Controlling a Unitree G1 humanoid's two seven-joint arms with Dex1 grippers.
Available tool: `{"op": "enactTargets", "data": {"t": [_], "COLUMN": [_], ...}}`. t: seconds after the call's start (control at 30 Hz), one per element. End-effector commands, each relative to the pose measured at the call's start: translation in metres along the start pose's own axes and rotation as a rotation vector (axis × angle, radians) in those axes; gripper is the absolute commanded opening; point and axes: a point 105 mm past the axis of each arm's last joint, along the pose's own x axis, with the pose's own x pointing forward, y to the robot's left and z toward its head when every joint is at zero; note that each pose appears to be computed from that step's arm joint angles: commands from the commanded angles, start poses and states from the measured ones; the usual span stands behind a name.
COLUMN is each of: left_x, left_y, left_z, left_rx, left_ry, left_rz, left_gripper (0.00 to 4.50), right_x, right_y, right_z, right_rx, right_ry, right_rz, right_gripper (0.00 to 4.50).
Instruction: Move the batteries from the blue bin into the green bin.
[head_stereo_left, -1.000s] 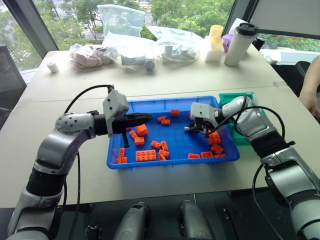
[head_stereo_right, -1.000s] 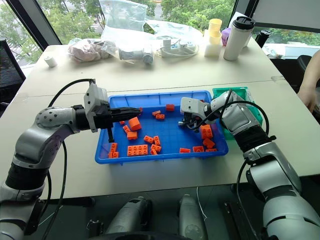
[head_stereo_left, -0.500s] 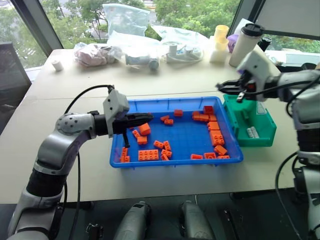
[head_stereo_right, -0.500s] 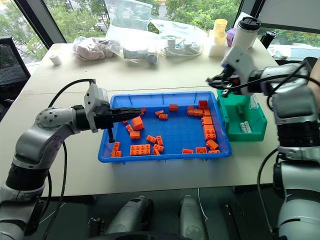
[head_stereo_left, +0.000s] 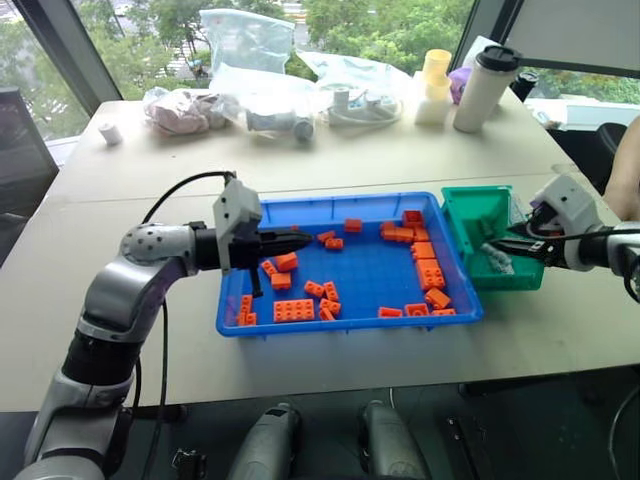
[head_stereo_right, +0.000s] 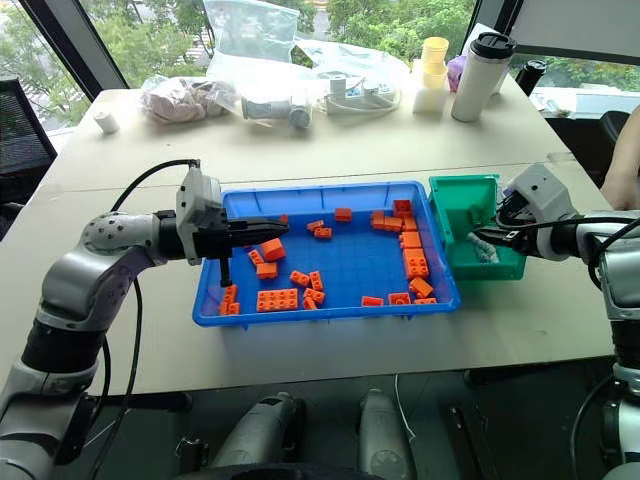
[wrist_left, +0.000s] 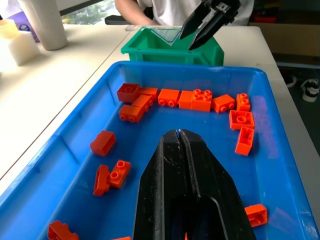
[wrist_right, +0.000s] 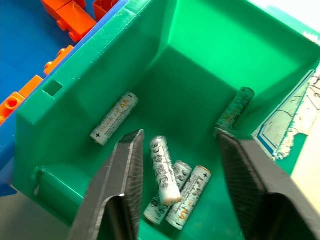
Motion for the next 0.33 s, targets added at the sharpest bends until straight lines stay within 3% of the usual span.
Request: {"op": "enactTargets", "data": {"t": [0.03,0.07,0.13,0.33], "left_x": [0.001,0.001,0.000,-0.008], "left_y": [0.000,-0.001,-0.003,-0.008], "left_z": [0.008,0.008,0.007,0.007], "left_rx": [0.032,0.030,0.022,0.012], "left_ry": [-0.023,-0.024,-0.023,-0.011], "left_rz": [-0.015,-0.017,-0.025,-0.040], "left_gripper": [0.00,0.00,0.00,0.00], "right_x": [-0.017,-0.021,-0.033,-0.067], "right_y": [0.000,0.001,0.006,0.064], "right_z": [0.024,0.027,0.039,0.080], "right_rx": [-0.038,-0.045,-0.092,-0.229], "right_ry": [-0.087,-0.096,-0.122,-0.228], "right_rz": [-0.044,-0.051,-0.053,0.164], "right_gripper": [4.00,4.46,4.46,4.46]}}
